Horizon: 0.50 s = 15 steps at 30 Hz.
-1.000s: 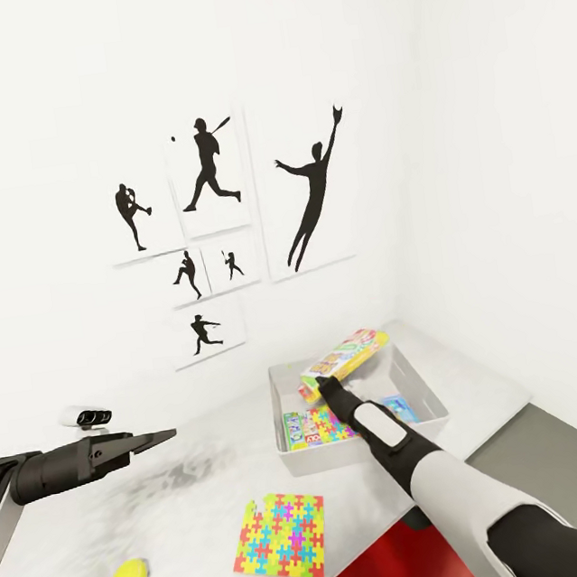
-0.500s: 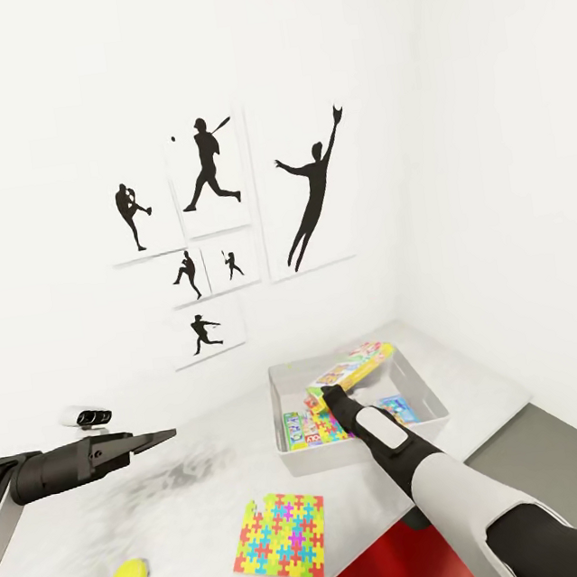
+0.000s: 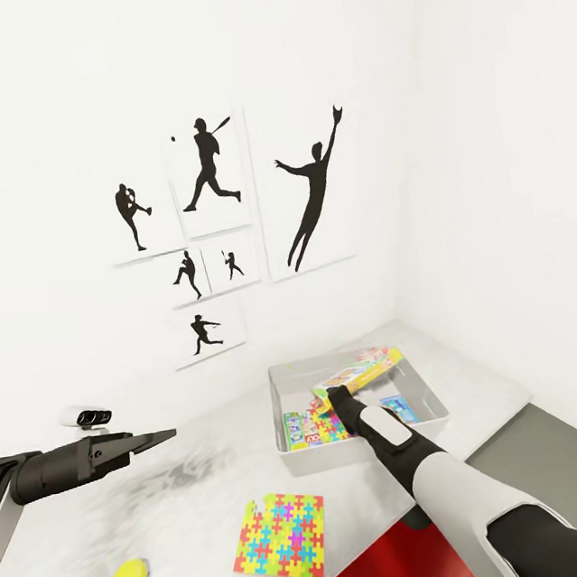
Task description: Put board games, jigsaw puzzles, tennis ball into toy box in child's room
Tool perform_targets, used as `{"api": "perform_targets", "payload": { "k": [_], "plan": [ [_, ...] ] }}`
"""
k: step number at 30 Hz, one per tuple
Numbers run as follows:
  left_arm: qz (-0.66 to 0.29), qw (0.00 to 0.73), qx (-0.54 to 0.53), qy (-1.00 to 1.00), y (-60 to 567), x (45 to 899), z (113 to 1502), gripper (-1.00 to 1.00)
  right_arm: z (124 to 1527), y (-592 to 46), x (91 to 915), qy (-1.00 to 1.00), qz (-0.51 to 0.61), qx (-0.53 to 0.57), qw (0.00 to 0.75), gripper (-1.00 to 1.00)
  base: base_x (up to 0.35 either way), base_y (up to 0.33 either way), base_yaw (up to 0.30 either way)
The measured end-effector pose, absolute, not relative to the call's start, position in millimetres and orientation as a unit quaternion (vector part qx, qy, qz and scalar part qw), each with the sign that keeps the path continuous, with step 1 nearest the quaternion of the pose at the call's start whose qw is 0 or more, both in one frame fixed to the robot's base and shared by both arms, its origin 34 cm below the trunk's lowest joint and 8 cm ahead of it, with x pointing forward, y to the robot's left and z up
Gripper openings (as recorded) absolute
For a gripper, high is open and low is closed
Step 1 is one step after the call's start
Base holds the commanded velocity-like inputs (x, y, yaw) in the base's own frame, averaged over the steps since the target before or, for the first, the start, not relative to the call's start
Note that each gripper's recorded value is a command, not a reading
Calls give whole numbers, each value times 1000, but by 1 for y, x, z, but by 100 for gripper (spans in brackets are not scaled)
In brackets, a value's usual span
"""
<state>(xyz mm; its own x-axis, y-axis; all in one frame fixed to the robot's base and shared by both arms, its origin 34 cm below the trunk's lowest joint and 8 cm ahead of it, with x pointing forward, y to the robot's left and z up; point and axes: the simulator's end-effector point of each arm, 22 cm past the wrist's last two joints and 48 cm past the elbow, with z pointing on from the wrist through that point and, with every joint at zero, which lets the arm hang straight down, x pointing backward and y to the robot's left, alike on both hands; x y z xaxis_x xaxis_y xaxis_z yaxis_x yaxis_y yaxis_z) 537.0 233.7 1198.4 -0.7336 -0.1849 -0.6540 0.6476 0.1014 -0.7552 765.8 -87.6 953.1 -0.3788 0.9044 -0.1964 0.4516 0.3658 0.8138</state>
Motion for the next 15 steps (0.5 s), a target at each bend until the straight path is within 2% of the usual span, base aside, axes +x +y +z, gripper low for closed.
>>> {"api": "perform_targets", "payload": {
  "k": [15],
  "plan": [
    [-648,321,173,669,234,537,1198,100,953,-89,766,757,339,451,330,-100,0,0,0]
  ]
}}
